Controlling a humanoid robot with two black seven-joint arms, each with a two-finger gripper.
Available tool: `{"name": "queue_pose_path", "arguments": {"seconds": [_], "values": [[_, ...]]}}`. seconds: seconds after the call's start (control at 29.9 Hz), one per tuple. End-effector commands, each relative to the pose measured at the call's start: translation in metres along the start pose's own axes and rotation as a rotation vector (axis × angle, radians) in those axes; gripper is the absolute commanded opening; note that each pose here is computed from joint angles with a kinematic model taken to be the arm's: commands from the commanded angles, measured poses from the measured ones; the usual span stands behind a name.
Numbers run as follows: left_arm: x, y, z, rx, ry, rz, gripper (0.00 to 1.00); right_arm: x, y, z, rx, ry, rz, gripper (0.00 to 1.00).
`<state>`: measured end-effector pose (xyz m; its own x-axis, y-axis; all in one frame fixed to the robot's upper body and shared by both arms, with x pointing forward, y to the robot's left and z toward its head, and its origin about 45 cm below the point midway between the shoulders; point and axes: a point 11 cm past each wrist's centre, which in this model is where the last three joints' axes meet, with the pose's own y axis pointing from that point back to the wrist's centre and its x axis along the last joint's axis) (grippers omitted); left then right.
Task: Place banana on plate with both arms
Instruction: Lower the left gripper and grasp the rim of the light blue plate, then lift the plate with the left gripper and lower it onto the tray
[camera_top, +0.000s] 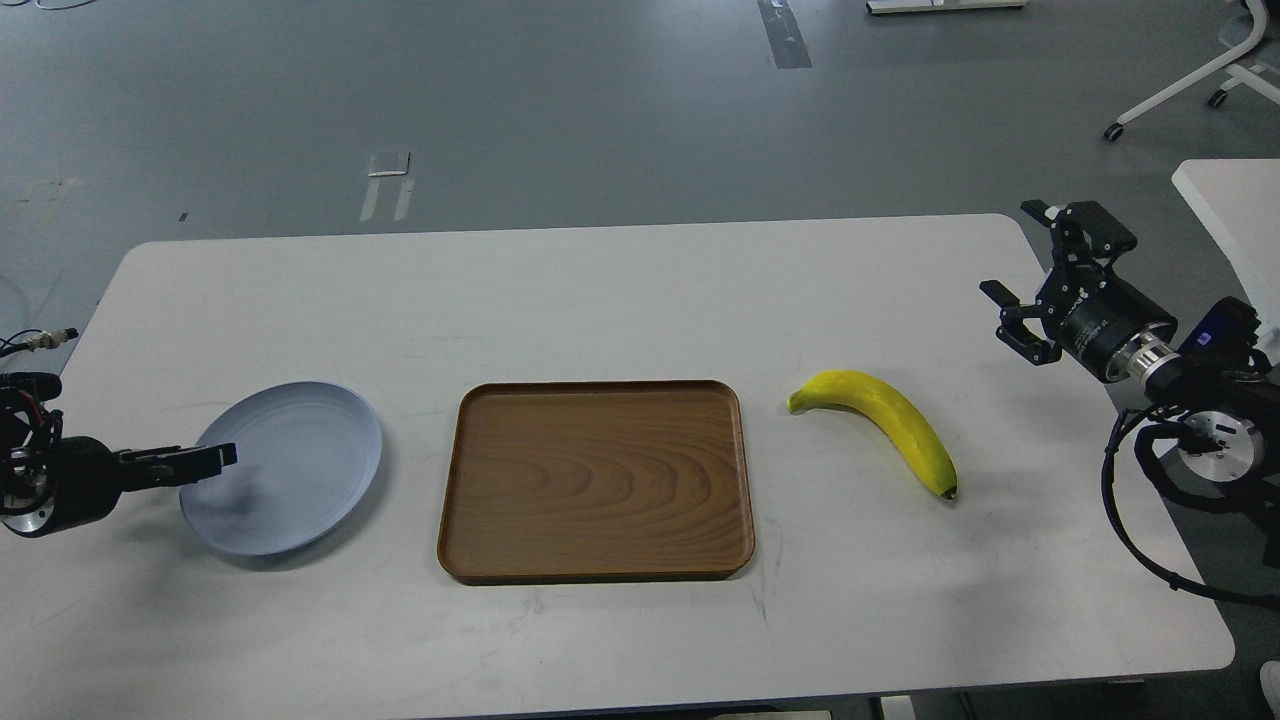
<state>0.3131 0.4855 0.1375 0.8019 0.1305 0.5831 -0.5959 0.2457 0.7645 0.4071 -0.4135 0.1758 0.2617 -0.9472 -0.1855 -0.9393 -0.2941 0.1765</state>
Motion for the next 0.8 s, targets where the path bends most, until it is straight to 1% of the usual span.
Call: {"name": "queue_pose_path", "arguments": {"seconds": [0.0, 0.03, 0.07, 0.1, 0.27, 0.53, 0.64, 0.77], "values": [[0.0, 0.0, -0.001, 0.004, 0.001, -0.001, 0.31, 0.001, 0.001, 0.0, -0.001, 0.001, 0.002, 1.0], [0.001, 0.001, -0.001, 0.005, 0.002, 0.0, 0.13, 0.001, 0.0, 0.0, 0.0, 0.001, 0.001, 1.0], [0.001, 0.001, -0.001, 0.005, 0.003, -0.003, 0.04, 0.001, 0.001, 0.0, -0.001, 0.001, 0.002, 1.0], [0.0, 0.001, -0.002, 0.008, 0.006, -0.006, 0.0, 0.001, 0.0, -0.001, 0.001, 0.001, 0.001, 1.0], [0.0, 0.001, -0.002, 0.007, 0.009, -0.012, 0.0, 0.001, 0.0, -0.001, 0.003, 0.0, 0.002, 1.0], [0.013, 0.005, -0.001, -0.003, 0.044, 0.025, 0.0, 0.001, 0.0, -0.001, 0.004, -0.001, 0.002, 1.0], [0.026, 0.005, 0.006, -0.029, 0.085, 0.042, 0.0, 0.001, 0.0, -0.002, 0.004, 0.0, 0.003, 1.0], [0.06, 0.008, 0.034, -0.092, 0.11, -0.017, 0.0, 0.003, 0.0, -0.001, 0.004, 0.003, 0.009, 1.0]]}}
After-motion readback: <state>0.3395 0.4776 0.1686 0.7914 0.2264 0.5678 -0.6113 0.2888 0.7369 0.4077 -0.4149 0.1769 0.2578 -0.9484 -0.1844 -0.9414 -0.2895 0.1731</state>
